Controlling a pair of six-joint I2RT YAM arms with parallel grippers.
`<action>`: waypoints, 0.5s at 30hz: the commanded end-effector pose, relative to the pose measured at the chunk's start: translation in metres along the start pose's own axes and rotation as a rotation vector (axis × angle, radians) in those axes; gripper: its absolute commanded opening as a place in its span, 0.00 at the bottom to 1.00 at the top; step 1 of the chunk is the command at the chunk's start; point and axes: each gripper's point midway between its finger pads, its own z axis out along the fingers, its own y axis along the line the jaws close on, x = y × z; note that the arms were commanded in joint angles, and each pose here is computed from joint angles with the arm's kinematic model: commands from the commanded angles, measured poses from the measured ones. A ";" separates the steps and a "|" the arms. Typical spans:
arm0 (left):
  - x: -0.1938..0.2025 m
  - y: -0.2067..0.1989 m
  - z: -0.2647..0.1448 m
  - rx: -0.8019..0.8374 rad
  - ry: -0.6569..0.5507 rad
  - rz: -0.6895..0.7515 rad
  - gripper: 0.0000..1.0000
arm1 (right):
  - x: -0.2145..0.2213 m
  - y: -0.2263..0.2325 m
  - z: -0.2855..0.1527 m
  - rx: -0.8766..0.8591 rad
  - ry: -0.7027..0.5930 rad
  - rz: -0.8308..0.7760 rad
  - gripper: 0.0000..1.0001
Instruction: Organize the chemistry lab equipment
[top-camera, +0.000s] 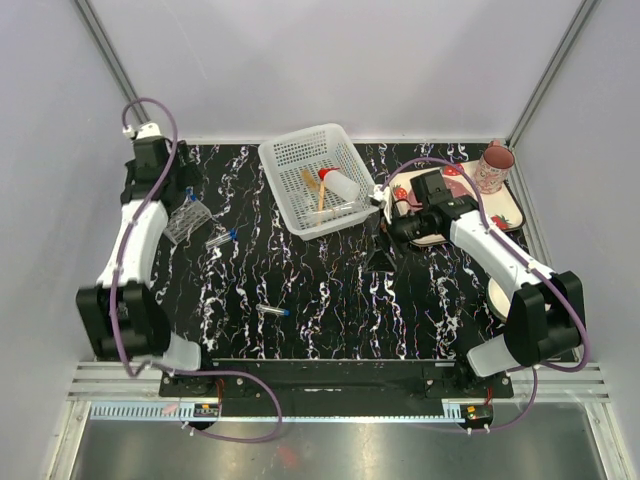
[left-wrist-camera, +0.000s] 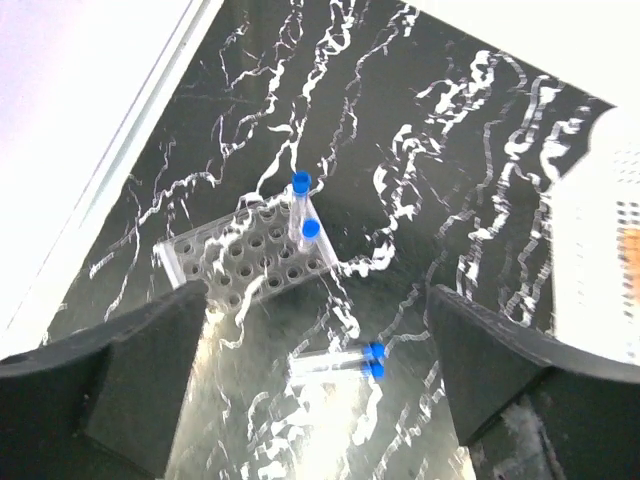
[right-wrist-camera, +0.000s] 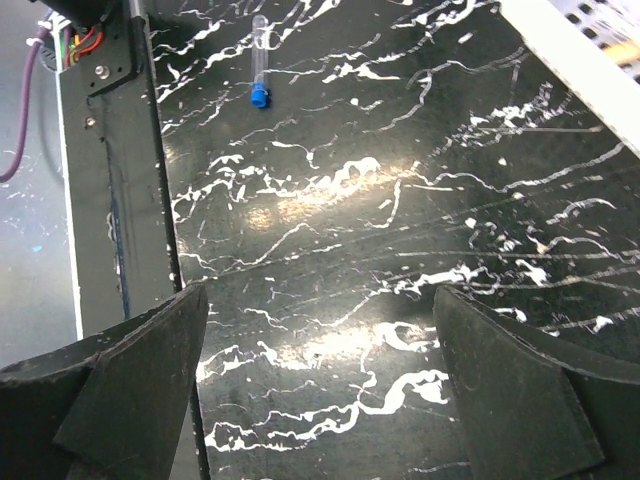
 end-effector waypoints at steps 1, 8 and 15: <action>-0.002 0.002 -0.062 0.097 -0.067 -0.094 0.99 | -0.020 0.022 0.014 -0.031 -0.017 -0.121 1.00; 0.087 -0.030 -0.110 0.461 0.165 -0.276 0.99 | -0.050 0.054 0.062 -0.019 0.078 -0.248 1.00; 0.141 -0.029 -0.151 0.528 0.211 -0.274 0.99 | -0.031 0.070 0.144 -0.001 0.324 -0.118 0.84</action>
